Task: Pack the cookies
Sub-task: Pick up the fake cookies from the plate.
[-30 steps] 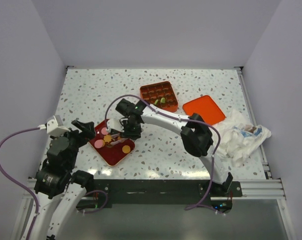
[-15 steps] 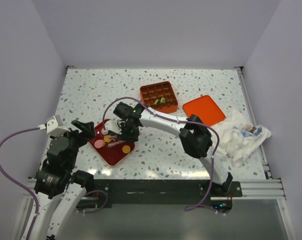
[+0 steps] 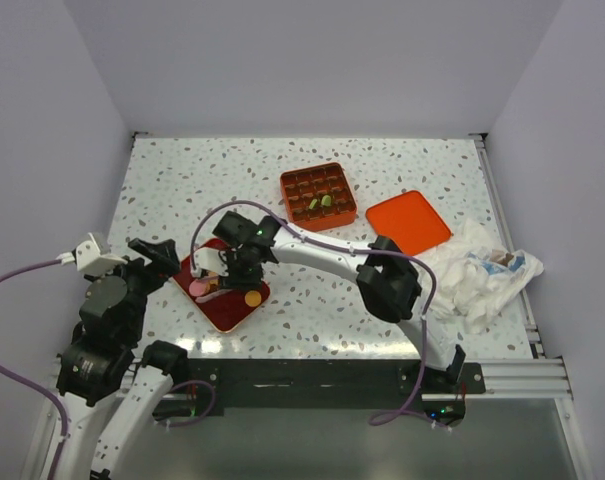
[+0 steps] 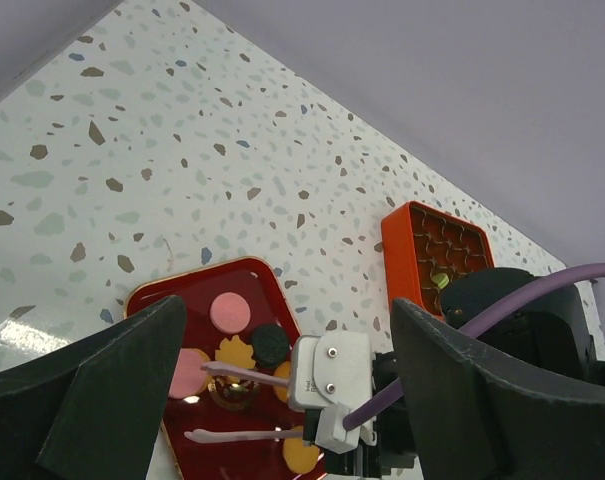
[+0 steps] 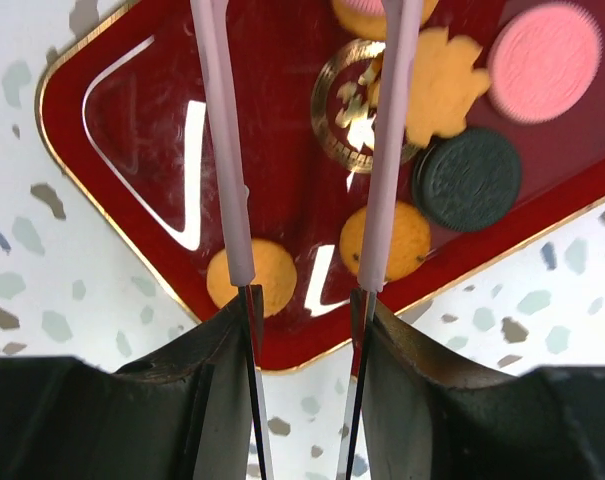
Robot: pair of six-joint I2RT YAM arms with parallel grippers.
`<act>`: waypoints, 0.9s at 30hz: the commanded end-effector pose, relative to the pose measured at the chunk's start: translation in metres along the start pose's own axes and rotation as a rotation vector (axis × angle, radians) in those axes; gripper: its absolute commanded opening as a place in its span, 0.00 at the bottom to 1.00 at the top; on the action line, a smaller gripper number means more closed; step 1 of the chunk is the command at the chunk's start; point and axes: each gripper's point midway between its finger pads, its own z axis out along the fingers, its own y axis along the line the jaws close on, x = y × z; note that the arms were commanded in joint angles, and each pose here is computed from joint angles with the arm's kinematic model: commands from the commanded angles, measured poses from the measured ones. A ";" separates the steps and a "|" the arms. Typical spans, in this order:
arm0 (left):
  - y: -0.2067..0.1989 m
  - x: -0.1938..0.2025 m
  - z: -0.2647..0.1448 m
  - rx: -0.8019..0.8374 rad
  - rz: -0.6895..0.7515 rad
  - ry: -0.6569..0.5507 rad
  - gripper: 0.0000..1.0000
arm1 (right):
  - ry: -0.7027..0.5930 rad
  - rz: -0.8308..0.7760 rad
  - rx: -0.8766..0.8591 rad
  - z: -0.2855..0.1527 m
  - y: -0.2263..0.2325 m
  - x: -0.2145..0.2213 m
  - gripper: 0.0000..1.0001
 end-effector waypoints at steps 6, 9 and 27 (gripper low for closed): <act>0.003 -0.011 -0.004 -0.019 0.010 -0.032 0.88 | -0.077 -0.028 0.072 0.004 -0.024 -0.031 0.44; 0.004 -0.010 -0.004 -0.024 0.014 -0.030 0.88 | -0.065 -0.025 0.070 0.008 -0.024 -0.027 0.43; 0.005 -0.012 -0.004 -0.030 0.018 -0.037 0.88 | -0.033 -0.013 0.102 0.020 -0.032 -0.020 0.43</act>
